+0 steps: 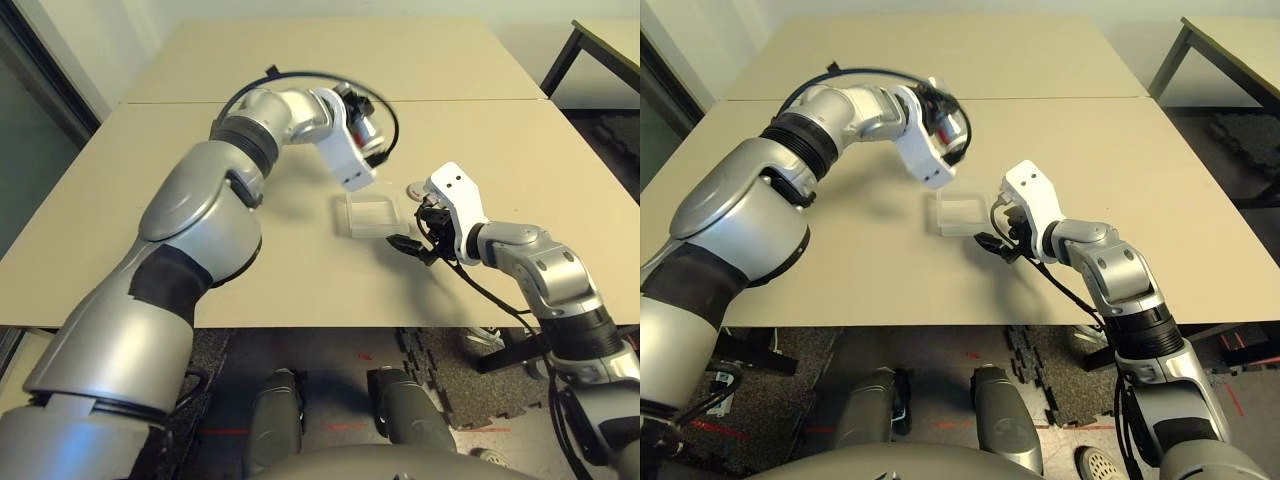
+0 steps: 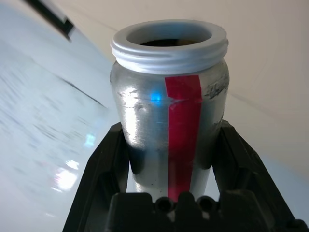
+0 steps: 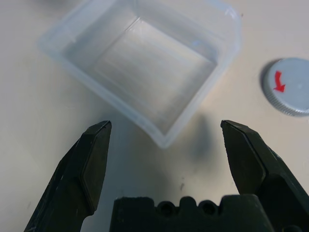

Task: Pour the medicine from the bottle into the box.

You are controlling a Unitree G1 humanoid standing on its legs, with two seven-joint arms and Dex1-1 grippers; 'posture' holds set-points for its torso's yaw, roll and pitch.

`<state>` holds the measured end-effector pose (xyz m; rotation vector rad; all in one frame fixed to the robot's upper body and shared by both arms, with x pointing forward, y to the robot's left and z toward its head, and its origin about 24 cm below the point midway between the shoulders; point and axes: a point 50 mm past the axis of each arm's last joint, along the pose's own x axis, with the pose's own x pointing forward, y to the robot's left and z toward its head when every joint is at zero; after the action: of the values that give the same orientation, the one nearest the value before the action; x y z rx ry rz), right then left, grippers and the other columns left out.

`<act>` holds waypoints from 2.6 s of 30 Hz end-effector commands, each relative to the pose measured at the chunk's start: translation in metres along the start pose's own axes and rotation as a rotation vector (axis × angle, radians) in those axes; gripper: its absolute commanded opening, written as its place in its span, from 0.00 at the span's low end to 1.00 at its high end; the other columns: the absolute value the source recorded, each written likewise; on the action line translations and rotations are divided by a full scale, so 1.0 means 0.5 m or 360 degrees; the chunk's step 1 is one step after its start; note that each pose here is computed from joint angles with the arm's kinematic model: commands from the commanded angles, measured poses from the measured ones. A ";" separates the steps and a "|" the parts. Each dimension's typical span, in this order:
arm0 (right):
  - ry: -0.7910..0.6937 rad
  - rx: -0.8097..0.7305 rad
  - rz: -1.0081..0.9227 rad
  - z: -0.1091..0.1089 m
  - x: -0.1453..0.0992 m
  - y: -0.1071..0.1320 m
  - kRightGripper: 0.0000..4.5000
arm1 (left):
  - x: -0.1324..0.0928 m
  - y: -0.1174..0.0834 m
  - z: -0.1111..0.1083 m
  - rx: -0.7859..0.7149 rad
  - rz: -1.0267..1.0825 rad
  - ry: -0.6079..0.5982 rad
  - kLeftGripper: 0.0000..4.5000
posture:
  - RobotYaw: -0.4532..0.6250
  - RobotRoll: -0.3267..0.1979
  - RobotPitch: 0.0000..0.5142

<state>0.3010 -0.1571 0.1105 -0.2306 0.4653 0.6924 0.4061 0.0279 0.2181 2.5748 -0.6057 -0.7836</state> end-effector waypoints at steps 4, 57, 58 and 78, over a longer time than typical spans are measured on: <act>-0.0034 0.0026 -0.0027 0.001 0.004 0.001 1.00 | 0.013 0.067 0.023 0.0212 0.0149 -0.0072 0.58 | 0.14 0.62 0.10; 0.0095 -0.0009 0.0061 0.001 -0.028 -0.006 1.00 | -0.032 -0.339 0.160 -0.4223 0.0836 0.0542 0.58 | 0.27 0.62 0.19; 0.0095 -0.0008 0.0059 0.001 -0.029 -0.006 1.00 | -0.032 -0.340 0.160 -0.4220 0.0835 0.0545 0.58 | 0.27 0.62 0.19; 0.0087 -0.0017 0.0049 0.006 -0.029 -0.011 1.00 | -0.035 -0.341 0.160 -0.4125 0.0818 0.0524 0.99 | 0.27 0.62 0.18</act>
<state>0.2953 -0.1665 0.1179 -0.2500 0.5225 0.7218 0.3985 0.1598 0.0928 0.0422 0.1072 -0.2414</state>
